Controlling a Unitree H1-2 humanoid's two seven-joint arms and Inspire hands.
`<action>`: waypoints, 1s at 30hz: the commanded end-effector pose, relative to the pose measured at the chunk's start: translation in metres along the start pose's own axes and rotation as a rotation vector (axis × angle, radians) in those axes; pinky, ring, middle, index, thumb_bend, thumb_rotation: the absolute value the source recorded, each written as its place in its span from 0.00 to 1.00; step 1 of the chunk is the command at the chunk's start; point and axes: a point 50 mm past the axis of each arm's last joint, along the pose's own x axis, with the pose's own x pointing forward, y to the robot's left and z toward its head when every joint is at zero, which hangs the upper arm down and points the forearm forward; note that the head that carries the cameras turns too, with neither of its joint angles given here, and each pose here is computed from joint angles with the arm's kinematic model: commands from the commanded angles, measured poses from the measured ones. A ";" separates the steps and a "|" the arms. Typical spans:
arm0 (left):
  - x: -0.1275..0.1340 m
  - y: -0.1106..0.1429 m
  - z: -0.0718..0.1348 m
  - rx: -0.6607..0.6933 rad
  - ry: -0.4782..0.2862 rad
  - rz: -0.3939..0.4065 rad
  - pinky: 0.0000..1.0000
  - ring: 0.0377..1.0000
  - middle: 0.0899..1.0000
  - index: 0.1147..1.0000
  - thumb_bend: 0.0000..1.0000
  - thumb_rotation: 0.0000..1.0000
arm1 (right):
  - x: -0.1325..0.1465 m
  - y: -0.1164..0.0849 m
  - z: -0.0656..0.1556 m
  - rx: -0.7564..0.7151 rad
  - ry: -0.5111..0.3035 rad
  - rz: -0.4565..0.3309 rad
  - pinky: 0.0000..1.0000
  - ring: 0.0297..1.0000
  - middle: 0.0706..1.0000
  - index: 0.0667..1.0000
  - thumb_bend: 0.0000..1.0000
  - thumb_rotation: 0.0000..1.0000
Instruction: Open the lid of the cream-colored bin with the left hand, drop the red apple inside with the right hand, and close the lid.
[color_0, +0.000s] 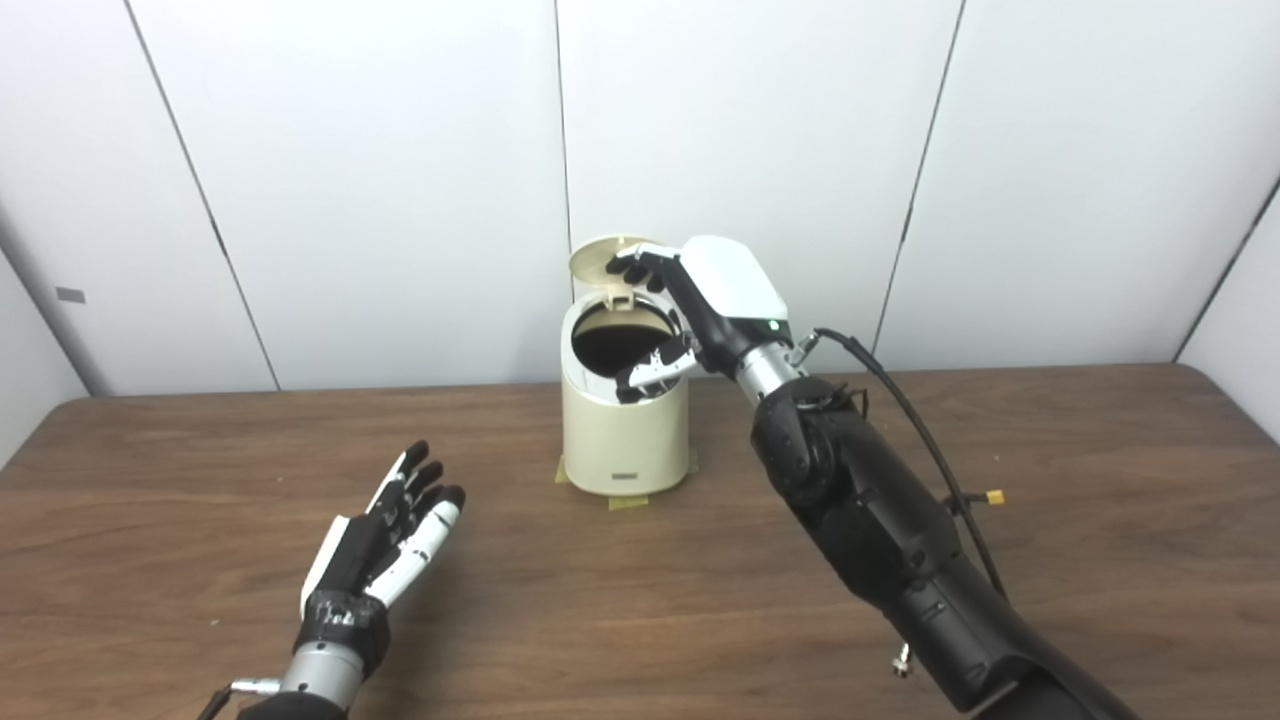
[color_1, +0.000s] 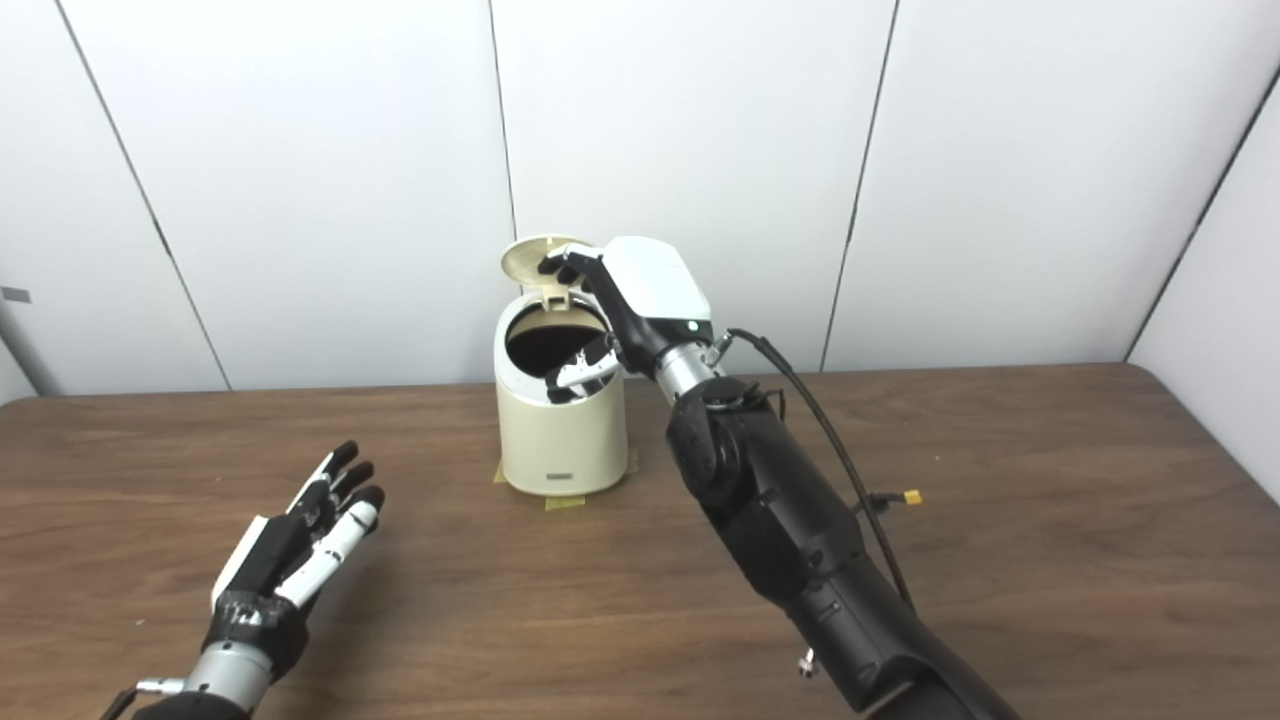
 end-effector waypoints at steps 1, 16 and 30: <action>0.003 0.000 0.015 -0.010 -0.078 -0.027 0.94 0.96 0.98 1.00 0.45 0.38 | 0.014 -0.029 0.011 -0.017 -0.057 -0.091 0.61 0.69 0.69 0.67 0.83 0.12; 0.003 0.001 0.016 0.013 -0.075 -0.038 0.94 0.97 0.99 1.00 0.46 0.36 | -0.009 -0.042 0.002 0.064 -0.089 -0.161 0.35 0.37 0.47 0.50 0.51 0.00; 0.017 0.004 0.028 0.084 -0.085 -0.012 1.00 0.95 0.96 1.00 0.39 0.44 | -0.083 -0.056 -0.024 0.148 0.012 -0.219 0.35 0.37 0.45 0.49 0.52 0.00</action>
